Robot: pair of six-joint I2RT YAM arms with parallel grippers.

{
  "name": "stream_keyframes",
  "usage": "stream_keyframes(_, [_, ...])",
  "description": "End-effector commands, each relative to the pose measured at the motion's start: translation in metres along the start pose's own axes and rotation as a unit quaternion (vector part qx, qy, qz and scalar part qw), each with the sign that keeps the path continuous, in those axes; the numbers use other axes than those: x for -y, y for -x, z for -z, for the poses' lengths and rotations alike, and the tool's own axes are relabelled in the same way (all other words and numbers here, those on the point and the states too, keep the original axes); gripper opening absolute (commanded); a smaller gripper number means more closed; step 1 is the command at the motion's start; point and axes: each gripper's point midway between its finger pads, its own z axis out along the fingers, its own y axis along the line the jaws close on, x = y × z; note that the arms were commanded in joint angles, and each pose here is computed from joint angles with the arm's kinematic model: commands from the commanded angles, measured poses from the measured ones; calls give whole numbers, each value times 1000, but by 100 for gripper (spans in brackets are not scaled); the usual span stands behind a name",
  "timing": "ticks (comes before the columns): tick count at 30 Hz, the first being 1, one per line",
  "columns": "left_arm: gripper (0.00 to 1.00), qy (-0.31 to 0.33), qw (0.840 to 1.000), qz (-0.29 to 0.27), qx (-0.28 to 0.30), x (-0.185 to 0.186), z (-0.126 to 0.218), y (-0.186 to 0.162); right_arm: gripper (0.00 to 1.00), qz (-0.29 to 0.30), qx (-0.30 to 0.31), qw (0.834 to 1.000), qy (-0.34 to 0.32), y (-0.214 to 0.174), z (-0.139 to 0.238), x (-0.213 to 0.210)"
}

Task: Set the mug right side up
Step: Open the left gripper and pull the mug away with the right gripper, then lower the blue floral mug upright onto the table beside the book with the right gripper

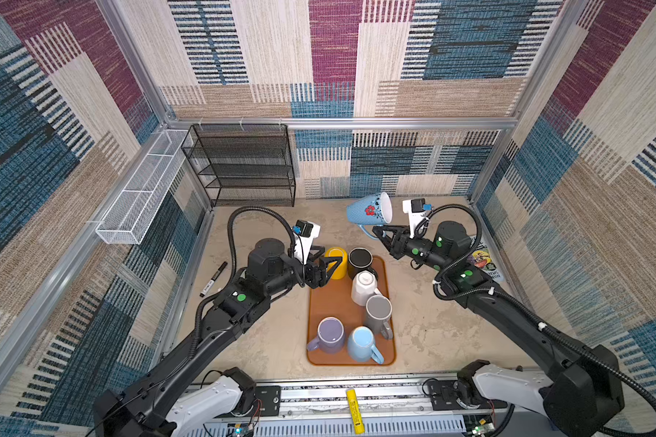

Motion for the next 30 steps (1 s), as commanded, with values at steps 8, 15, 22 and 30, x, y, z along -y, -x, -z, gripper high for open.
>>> stream_keyframes(8, [65, 111, 994, -16, 11, -35, 20, -2, 0, 40, -17, 994, -97, 23, -3, 65])
stream_keyframes(15, [64, 138, 990, -15, 5, -44, 23, -4, 0, 46, -42, 981, -183, 33, -3, 114])
stream_keyframes(22, [64, 159, 987, -17, 8, -50, 29, -4, 0, 50, -71, 960, -265, 44, 2, 169])
stream_keyframes(30, [64, 176, 984, -20, 3, -54, 36, -4, 0, 49, -122, 930, -342, 47, 7, 234])
